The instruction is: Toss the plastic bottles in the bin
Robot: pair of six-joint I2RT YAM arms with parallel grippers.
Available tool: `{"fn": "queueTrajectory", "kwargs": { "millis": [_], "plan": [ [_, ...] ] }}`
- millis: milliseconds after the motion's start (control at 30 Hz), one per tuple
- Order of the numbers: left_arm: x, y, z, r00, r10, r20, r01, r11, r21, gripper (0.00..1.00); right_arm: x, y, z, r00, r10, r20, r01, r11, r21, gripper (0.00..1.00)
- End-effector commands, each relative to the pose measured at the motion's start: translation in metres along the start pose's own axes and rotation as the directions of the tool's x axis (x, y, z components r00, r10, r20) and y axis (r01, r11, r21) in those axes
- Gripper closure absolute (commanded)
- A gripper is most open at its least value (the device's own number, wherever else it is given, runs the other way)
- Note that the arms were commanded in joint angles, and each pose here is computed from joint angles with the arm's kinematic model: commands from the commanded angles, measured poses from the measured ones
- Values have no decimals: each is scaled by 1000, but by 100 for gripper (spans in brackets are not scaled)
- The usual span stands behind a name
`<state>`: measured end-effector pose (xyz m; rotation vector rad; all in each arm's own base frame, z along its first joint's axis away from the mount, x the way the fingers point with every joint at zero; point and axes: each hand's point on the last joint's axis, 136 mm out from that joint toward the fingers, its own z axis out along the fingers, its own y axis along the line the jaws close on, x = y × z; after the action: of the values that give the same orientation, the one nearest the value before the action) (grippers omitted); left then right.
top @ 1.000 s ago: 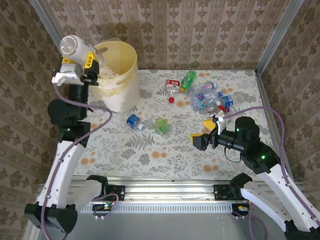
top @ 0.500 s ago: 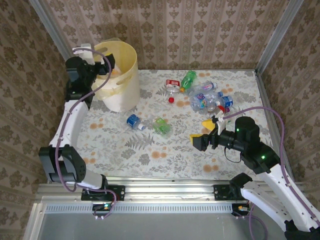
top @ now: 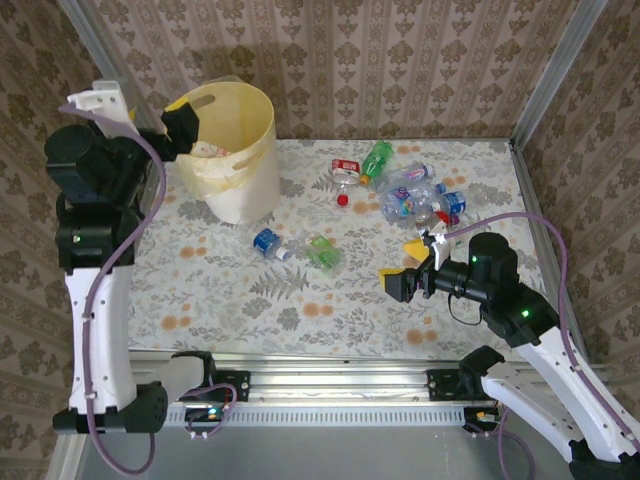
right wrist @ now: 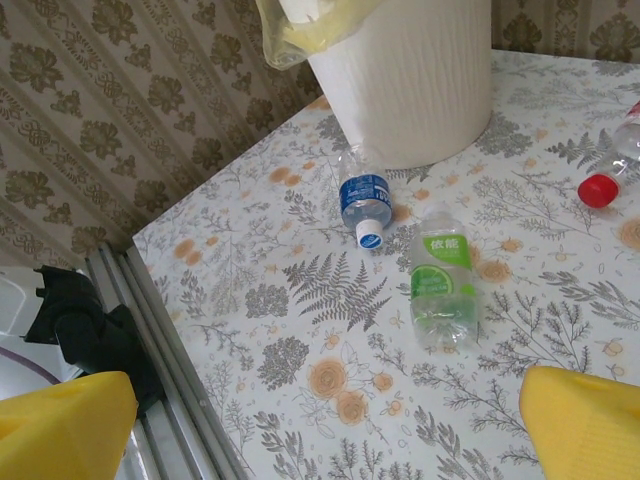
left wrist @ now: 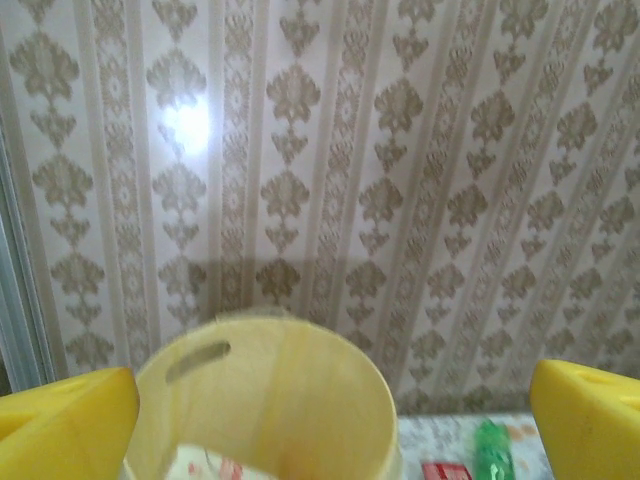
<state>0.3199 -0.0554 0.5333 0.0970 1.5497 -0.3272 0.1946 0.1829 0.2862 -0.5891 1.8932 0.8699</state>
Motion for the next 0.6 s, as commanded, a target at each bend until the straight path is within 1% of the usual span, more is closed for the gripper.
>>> {"fn": "queueTrajectory", "kwargs": {
  "millis": [0,100,167,333,400,467,567],
  "plan": [
    [76,-8,1,950,-86,-300,96,995,20,1,-11,10,-5,1000,-20,23,21,999,-33,0],
    [105,-17,-7,905,-58,-422,70,998,12,0,-11,10,-6,1000,-24,21,24,999,-27,0],
    [123,-18,-11,869,-68,-490,72,997,-11,0,-12,10,-7,999,-25,23,25,999,-24,0],
    [174,-14,-16,765,-170,-622,135,986,-102,1,-11,10,-8,999,-22,24,22,1000,-22,0],
    [195,-12,-17,724,-215,-655,159,977,-144,2,-12,10,-8,999,-23,26,24,999,-22,0],
    [214,-8,-17,696,-264,-668,183,965,-190,3,-12,10,-9,999,-24,25,25,999,-21,0],
    [238,-8,-16,659,-325,-678,233,946,-227,4,-12,11,-10,999,-24,25,25,999,-23,0]
  ]
}}
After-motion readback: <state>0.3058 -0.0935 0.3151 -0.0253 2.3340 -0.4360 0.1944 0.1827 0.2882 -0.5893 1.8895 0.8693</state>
